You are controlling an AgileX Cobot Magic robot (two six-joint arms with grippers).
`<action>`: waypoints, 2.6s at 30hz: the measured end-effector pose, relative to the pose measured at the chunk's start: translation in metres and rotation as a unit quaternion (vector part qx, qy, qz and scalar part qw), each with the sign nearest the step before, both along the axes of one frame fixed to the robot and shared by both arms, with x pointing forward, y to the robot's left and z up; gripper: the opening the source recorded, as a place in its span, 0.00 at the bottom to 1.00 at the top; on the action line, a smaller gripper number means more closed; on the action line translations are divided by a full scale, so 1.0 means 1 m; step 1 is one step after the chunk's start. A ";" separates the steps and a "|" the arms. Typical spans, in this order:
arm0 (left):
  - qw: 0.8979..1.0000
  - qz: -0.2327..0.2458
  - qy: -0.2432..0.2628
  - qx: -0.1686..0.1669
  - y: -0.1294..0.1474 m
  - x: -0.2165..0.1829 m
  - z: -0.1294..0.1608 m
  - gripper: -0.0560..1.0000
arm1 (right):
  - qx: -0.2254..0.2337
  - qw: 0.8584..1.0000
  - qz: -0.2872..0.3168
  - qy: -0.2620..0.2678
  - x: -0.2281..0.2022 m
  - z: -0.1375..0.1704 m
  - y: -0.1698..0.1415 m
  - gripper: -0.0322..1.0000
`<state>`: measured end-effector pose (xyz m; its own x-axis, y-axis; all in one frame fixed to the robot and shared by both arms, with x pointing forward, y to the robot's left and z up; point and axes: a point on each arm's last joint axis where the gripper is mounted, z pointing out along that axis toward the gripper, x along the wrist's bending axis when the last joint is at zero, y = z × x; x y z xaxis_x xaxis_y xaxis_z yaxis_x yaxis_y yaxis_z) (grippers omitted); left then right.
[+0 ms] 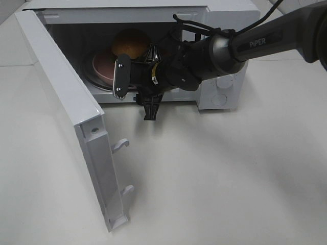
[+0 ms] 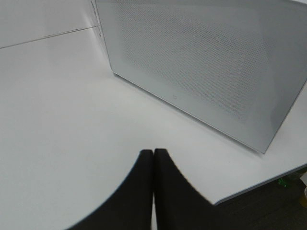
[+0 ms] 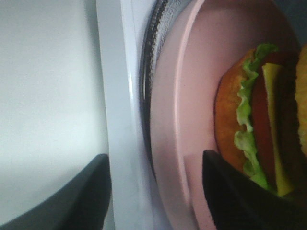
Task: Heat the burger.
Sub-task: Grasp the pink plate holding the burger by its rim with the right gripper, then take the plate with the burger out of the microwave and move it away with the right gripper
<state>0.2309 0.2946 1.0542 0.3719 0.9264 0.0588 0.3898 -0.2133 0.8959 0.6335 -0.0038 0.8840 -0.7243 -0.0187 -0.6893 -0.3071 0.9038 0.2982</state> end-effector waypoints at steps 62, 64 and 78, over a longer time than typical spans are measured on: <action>1.000 0.000 0.000 0.000 0.000 0.000 0.000 0.05 | -0.027 1.000 -0.008 0.002 0.000 0.007 -0.003 0.14; 1.000 0.000 0.000 0.000 0.000 0.000 0.000 0.05 | -0.039 0.999 -0.007 0.002 -0.002 0.011 -0.003 0.14; 1.000 0.000 0.000 0.000 0.000 0.000 0.000 0.05 | -0.089 0.995 0.008 0.037 -0.016 0.026 -0.004 0.14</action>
<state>0.2309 0.2946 1.0542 0.3719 0.9264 0.0588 0.3898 -0.2133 0.8959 0.6179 -0.0078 0.9105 -0.7718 -0.1480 -0.6184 -0.3053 0.9394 0.1562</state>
